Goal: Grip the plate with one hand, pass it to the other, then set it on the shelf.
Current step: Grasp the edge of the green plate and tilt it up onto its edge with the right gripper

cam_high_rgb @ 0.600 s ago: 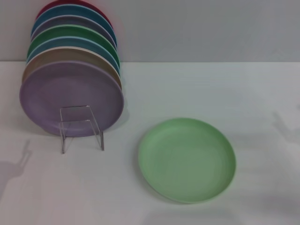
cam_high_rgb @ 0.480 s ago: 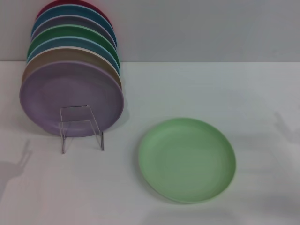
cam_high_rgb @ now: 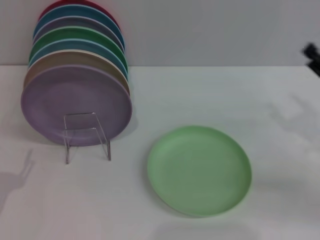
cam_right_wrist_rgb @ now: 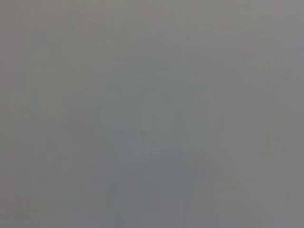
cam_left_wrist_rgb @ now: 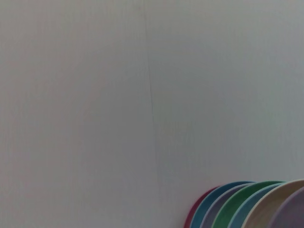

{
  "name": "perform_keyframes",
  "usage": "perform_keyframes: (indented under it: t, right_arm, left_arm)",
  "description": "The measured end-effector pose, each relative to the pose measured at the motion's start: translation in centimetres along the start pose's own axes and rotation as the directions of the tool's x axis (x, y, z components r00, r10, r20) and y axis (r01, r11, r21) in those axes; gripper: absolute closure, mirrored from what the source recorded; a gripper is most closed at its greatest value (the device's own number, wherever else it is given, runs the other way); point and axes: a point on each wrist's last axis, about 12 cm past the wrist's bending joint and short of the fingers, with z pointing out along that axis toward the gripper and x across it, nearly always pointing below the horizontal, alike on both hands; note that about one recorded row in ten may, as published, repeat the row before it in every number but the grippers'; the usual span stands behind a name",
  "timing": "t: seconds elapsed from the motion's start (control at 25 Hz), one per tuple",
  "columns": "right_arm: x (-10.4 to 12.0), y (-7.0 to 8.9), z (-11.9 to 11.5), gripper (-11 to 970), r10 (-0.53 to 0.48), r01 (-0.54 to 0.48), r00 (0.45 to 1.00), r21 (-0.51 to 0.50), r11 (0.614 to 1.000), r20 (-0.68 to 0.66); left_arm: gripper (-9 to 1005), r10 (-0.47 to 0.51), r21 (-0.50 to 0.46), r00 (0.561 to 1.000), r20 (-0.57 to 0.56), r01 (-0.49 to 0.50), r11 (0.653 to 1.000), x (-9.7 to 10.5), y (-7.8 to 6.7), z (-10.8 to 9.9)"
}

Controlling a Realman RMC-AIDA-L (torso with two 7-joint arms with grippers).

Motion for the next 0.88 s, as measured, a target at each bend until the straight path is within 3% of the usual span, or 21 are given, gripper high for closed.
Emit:
perform_keyframes:
  t: [0.12, 0.16, 0.2, 0.32, 0.4, 0.44, 0.48, 0.64, 0.88]
  right_arm:
    - [-1.5, 0.7, 4.7, 127, 0.005, -0.019, 0.983, -0.076, 0.997, -0.184]
    - [-2.5, 2.0, 7.3, 127, -0.019, -0.013, 0.953, -0.103, 0.995, -0.302]
    - [-2.5, 2.0, 7.3, 127, -0.019, -0.013, 0.953, -0.103, 0.995, -0.302]
    - [-3.6, 3.9, 9.8, 127, -0.097, 0.042, 0.882, -0.130, 0.991, -0.461]
    - [-3.6, 4.9, 11.0, 127, -0.112, 0.044, 0.806, -0.130, 0.990, -0.582]
    - [-3.4, 5.5, 12.0, 127, -0.091, 0.029, 0.705, -0.099, 0.995, -0.703]
    - [-3.4, 5.5, 12.0, 127, -0.091, 0.029, 0.705, -0.099, 0.995, -0.703]
    - [-2.5, 6.0, 12.1, 128, -0.031, 0.008, 0.481, -0.031, 0.999, -0.876]
    - [-2.2, 6.3, 11.6, 127, -0.058, -0.001, 0.427, -0.064, 0.998, -0.902]
  left_arm:
    - [187, -0.001, 0.001, 1.000, -0.007, 0.001, 1.000, 0.1, 0.0, 0.1]
    - [187, -0.001, 0.002, 1.000, -0.009, 0.001, 1.000, 0.1, 0.0, 0.2]
    - [187, -0.001, 0.002, 1.000, -0.009, 0.001, 1.000, 0.1, 0.0, 0.2]
    - [187, -0.002, 0.007, 1.000, -0.010, 0.002, 1.000, 0.1, -0.1, 0.3]
    - [187, -0.003, 0.012, 1.000, -0.015, 0.003, 1.000, 0.2, -0.2, 0.4]
    - [187, -0.003, 0.012, 1.000, -0.019, 0.003, 1.000, 0.2, -0.2, 0.4]
    - [187, -0.003, 0.013, 1.000, -0.020, 0.003, 1.000, 0.3, -0.2, 0.5]
    - [187, -0.003, 0.017, 1.000, -0.020, 0.004, 1.000, 0.3, -0.3, 0.6]
    - [187, -0.003, 0.019, 1.000, -0.019, 0.004, 1.000, 0.3, -0.3, 0.7]
